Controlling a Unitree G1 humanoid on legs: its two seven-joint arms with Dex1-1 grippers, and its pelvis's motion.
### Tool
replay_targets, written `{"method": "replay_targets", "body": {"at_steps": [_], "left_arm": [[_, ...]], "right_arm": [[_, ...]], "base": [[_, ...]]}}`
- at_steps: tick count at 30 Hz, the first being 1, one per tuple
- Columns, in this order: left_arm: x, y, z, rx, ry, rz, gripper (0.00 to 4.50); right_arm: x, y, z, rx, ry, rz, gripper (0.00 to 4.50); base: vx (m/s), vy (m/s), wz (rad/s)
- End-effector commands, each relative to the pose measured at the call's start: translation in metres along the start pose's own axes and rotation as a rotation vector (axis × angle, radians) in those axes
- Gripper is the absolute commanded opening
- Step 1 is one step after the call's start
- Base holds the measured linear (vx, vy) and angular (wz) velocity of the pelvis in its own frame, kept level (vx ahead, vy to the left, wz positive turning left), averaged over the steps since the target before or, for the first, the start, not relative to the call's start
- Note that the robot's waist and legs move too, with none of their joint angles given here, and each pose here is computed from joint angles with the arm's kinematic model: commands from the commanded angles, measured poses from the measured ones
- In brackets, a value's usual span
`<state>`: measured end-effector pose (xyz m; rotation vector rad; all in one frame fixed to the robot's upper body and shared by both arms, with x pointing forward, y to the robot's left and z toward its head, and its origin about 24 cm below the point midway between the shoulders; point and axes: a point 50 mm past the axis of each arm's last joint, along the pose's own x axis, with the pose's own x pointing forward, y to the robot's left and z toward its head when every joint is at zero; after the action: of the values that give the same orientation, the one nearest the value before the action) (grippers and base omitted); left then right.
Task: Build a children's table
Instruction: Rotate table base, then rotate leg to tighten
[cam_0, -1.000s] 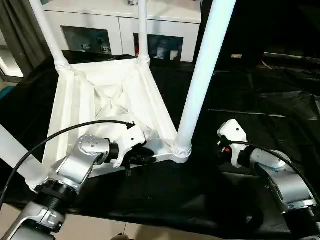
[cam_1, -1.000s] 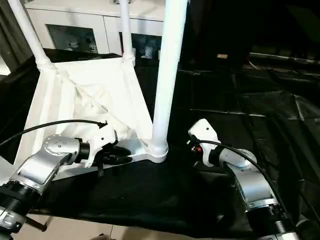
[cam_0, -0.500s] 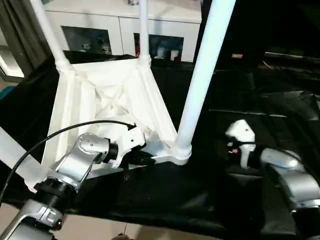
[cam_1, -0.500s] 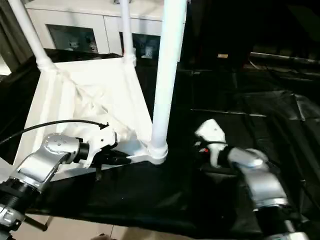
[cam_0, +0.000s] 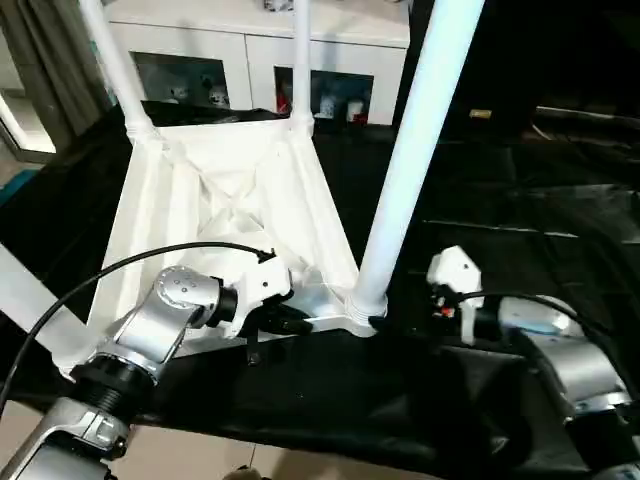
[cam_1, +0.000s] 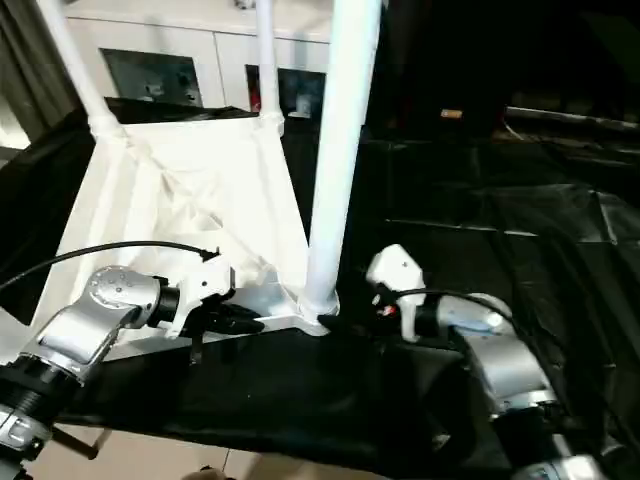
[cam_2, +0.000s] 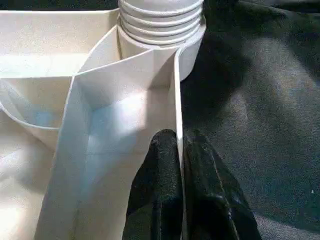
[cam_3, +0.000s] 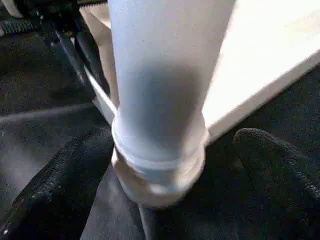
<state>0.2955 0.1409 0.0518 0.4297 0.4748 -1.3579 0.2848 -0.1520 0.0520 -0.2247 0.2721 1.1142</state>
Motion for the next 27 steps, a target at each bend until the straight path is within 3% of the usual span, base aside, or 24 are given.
{"method": "replay_targets", "body": {"at_steps": [1, 6, 7, 9, 17, 27], "left_arm": [[0.004, -0.001, 0.002, 0.010, -0.013, -0.029, 0.00], [0.004, 0.000, 0.002, 0.011, -0.011, -0.028, 0.00], [0.004, 0.000, 0.002, 0.011, -0.011, -0.028, 0.00], [0.003, 0.000, 0.001, 0.013, -0.004, -0.030, 0.00], [0.002, 0.000, -0.001, 0.008, 0.007, -0.033, 0.00], [0.001, 0.000, -0.004, 0.003, 0.017, -0.038, 0.00]], "right_arm": [[0.004, -0.003, 0.002, -0.015, -0.002, 0.001, 4.40], [0.010, -0.004, 0.002, -0.002, -0.022, 0.002, 4.40], [0.010, -0.003, 0.002, 0.000, -0.023, 0.004, 4.14], [0.013, -0.003, 0.000, -0.003, -0.016, 0.012, 4.14], [0.017, -0.003, -0.001, 0.009, -0.034, 0.014, 3.33], [0.017, -0.003, -0.001, 0.003, -0.052, 0.026, 2.79]], "base": [[0.000, 0.000, 0.00], [0.000, 0.000, 0.00], [0.000, 0.000, 0.00], [0.000, 0.000, 0.00], [0.000, 0.000, 0.00], [0.000, 0.000, 0.00]]}}
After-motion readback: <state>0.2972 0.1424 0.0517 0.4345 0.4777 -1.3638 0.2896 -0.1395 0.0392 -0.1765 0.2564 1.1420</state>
